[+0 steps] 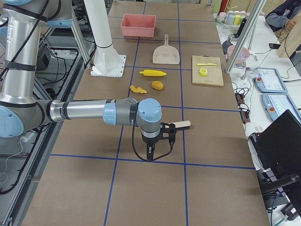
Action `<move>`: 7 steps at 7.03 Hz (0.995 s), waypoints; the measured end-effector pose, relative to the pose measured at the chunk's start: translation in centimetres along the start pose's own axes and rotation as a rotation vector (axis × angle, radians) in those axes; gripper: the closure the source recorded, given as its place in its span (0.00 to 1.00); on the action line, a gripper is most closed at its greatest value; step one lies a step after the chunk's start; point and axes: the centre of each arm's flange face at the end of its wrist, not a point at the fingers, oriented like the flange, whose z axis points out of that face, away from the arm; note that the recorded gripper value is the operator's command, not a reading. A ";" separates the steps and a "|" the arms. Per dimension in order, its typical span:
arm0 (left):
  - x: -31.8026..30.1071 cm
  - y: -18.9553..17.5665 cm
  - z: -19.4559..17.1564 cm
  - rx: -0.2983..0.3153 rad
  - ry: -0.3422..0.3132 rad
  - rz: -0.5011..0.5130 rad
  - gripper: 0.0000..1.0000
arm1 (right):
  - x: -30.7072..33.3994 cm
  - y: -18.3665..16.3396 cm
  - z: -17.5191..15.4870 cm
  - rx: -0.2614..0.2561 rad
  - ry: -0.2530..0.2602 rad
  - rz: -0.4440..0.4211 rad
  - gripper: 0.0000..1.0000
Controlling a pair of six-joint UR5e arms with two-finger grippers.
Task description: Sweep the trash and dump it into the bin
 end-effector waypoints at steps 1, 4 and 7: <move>0.0 0.0 0.0 -0.001 0.000 0.000 0.02 | 0.0 0.0 0.0 0.001 0.001 0.000 0.00; 0.0 -0.1 0.0 0.000 0.000 0.003 0.02 | -0.3 -0.2 0.0 -0.001 0.002 0.000 0.00; 1.3 -0.2 -1.5 0.029 0.001 0.032 0.02 | -1.9 -0.9 0.3 -0.010 0.008 -0.029 0.00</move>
